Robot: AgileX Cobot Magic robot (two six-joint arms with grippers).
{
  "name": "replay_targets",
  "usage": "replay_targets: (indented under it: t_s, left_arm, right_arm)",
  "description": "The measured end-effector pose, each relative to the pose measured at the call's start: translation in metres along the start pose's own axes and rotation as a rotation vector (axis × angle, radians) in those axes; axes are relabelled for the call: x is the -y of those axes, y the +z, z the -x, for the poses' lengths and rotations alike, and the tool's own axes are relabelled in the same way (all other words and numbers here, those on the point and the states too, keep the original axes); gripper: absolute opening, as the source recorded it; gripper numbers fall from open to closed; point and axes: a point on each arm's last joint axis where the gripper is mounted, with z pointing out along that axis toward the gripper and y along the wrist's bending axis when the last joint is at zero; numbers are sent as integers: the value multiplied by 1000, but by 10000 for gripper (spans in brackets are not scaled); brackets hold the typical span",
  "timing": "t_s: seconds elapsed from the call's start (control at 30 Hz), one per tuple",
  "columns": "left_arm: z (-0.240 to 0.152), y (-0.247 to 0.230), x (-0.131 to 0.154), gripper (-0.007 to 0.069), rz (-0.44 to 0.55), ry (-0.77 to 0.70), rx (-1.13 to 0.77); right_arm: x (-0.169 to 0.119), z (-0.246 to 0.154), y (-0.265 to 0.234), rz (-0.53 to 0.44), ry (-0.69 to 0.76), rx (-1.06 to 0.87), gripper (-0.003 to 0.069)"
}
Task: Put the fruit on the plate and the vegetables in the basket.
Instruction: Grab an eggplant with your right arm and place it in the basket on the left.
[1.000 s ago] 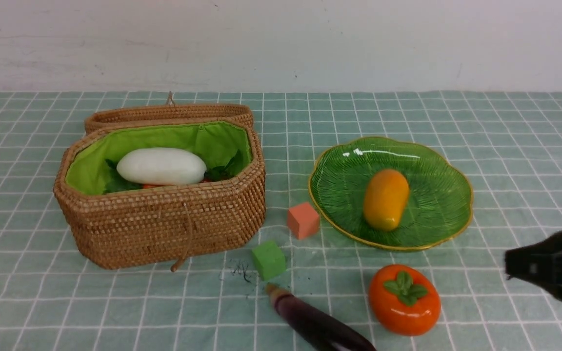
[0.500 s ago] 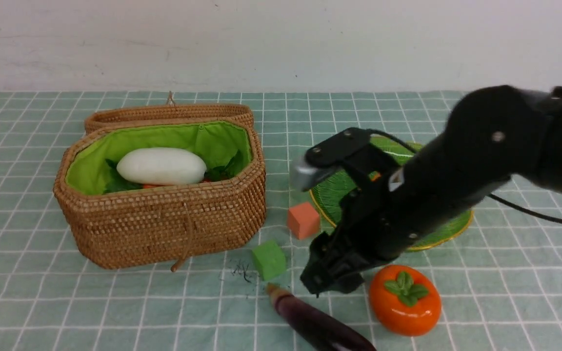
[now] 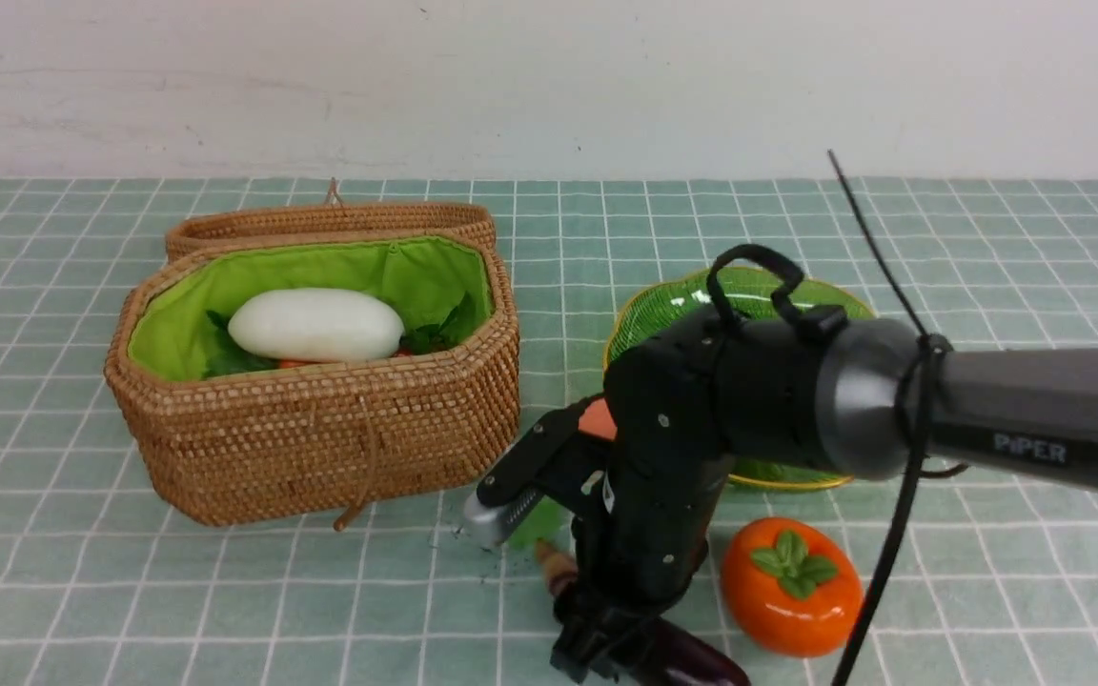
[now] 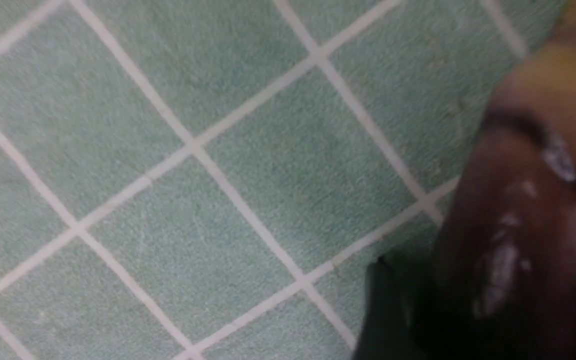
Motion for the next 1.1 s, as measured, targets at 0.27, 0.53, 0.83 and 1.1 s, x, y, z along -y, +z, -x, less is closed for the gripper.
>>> replay_targets:
  t_s: [0.27, 0.53, 0.83, 1.1]
  left_arm:
    - [0, 0, 0, 103, 0, 0, 0]
    - [0, 0, 0, 113, 0, 0, 0]
    - [0, 0, 0, 124, 0, 0, 0]
    - [0, 0, 0, 132, 0, 0, 0]
  right_arm:
    - [1, 17, -32, 5, -10, 0, 358]
    - [7, 86, -144, -105, -34, 528, 358]
    - [16, 130, -182, -245, -26, 1141, 358]
    - [27, 150, -117, -256, -17, 1118, 358]
